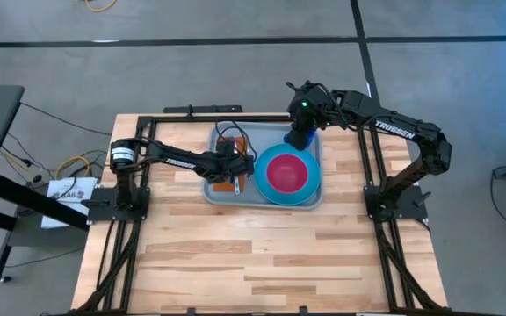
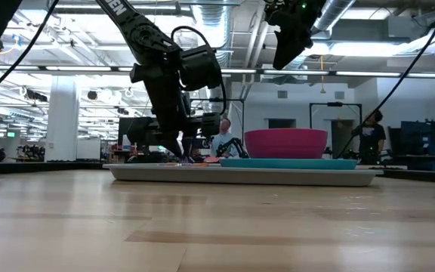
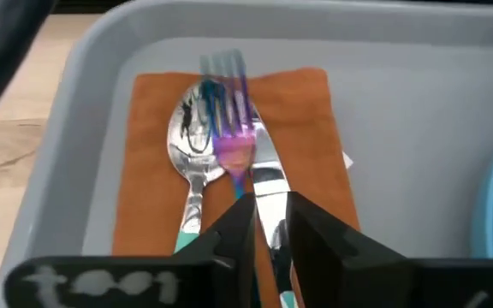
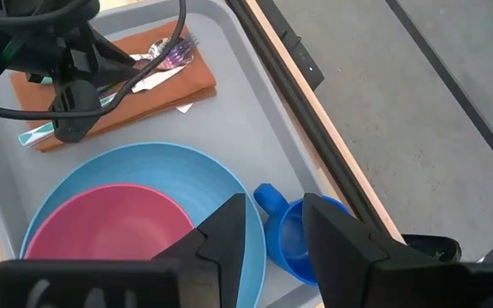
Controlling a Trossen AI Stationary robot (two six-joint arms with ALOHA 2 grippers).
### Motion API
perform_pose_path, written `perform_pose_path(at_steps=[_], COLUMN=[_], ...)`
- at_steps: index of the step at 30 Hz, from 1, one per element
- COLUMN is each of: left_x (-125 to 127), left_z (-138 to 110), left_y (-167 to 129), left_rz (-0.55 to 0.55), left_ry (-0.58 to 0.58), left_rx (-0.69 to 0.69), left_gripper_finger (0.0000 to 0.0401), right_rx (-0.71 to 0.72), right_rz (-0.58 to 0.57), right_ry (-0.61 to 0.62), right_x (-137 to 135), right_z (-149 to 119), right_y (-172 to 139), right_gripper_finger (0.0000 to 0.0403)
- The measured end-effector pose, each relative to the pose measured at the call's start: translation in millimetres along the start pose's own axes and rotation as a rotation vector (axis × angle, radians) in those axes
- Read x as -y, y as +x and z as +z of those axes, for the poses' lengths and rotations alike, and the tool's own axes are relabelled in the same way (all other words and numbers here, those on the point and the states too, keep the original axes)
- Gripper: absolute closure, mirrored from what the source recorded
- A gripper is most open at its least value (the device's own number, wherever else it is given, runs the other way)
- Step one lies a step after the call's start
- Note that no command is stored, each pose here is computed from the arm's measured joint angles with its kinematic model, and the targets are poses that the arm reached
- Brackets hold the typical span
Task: Set up tray
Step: Return to Home Position
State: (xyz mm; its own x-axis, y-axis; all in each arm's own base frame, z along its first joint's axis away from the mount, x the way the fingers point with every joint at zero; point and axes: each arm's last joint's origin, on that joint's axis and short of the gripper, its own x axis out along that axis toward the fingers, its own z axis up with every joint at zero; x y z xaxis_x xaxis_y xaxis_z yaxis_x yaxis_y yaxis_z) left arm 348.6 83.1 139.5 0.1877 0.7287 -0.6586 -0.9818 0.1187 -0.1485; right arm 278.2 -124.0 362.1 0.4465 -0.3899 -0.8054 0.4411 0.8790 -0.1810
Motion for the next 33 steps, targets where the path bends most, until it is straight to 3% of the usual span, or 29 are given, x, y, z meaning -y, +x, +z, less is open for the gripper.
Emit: perform_pose_path(at_steps=[11, 16, 21, 26, 29, 33], left_x=[4, 15, 12, -26, -68, -133], left_z=[5, 36, 88, 136, 154, 157], left_y=[-7, -34, -86, -149, -185, -221], left_rz=[-0.076, -0.189, -0.249, -0.198, -0.127, -0.079], left_ry=[0.171, 0.328, 0.538, 0.656, 0.685, 0.651], left_rx=[-0.088, -0.053, 0.037, 0.140, 0.187, 0.196], left_gripper_finger=[0.0331, 0.0331, 0.0330, 0.0330, 0.0330, 0.0330], right_rx=[-0.001, -0.027, -0.013, 0.071, 0.141, 0.316], right_rz=[0.000, 0.001, 0.000, 0.011, 0.031, 0.096], right_ry=[0.000, -0.005, -0.003, -0.010, -0.024, -0.113], right_x=[0, 0, 3, 4, 3, -5], right_z=[0, -4, -11, -26, -41, -68], right_y=[0, -3, -23, -67, -99, -126], right_gripper_finger=[0.0291, 0.0291, 0.0291, 0.0291, 0.0291, 0.0291])
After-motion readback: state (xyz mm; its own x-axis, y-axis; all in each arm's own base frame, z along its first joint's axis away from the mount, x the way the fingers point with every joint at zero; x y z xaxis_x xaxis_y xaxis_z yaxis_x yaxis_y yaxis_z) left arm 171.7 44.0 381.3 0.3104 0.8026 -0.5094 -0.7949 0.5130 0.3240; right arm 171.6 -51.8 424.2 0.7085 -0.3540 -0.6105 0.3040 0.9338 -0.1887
